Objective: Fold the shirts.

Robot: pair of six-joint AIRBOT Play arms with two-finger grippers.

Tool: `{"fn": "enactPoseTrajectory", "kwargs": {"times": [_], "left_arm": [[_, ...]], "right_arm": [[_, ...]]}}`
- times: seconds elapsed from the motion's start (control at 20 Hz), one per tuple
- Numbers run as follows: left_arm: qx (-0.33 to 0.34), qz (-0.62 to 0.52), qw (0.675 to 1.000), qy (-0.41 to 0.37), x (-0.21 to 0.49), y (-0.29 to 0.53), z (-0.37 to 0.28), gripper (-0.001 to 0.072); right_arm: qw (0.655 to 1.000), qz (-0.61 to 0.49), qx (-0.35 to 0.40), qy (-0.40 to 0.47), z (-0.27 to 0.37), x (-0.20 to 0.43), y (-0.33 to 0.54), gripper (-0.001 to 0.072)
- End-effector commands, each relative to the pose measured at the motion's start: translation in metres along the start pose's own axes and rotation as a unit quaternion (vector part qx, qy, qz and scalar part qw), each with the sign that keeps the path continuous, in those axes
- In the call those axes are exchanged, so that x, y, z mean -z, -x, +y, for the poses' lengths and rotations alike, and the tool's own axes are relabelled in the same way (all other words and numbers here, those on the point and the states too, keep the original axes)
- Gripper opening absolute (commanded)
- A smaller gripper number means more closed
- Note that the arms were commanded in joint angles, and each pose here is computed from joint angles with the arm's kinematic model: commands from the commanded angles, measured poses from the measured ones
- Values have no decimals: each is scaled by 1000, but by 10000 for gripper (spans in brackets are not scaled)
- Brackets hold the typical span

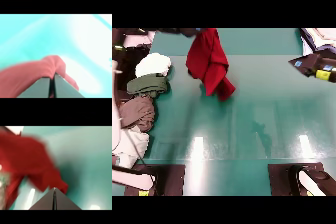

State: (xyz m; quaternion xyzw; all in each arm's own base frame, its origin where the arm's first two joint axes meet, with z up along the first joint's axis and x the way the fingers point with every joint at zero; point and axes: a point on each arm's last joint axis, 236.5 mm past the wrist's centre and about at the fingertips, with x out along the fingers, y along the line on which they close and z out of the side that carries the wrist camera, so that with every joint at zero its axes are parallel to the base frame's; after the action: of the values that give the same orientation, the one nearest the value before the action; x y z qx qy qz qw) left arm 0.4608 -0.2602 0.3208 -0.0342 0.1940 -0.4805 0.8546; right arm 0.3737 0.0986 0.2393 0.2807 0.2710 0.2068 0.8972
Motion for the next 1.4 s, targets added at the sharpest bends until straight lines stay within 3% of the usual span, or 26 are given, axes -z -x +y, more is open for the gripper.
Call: {"fn": "enactPoseTrajectory", "kwargs": {"times": [0.0,0.2,0.35,0.55,0.75,0.95,1.25,1.3,1.35], "left_arm": [[36,-32,995,-84,-42,73,-95,27],[91,-41,991,-91,-44,99,-146,28],[104,20,994,-37,1,75,-124,28],[60,134,986,76,106,31,-60,28],[-26,236,962,137,192,33,-7,29],[-53,217,961,161,180,52,14,29],[-58,269,944,180,197,93,17,33],[-80,286,935,192,206,103,24,275],[-112,293,926,207,213,112,35,579]], "right_arm": [[997,-72,12,17,6,-29,34,18],[995,-95,25,24,6,-36,58,18],[996,-84,25,26,8,-29,62,18],[997,-62,23,25,8,-19,59,17],[998,-43,35,35,3,-11,58,18],[993,103,44,45,-14,51,29,18],[955,290,17,51,-18,142,-41,18],[951,306,15,50,-18,151,-47,18],[947,317,13,49,-19,158,-52,18]]}}
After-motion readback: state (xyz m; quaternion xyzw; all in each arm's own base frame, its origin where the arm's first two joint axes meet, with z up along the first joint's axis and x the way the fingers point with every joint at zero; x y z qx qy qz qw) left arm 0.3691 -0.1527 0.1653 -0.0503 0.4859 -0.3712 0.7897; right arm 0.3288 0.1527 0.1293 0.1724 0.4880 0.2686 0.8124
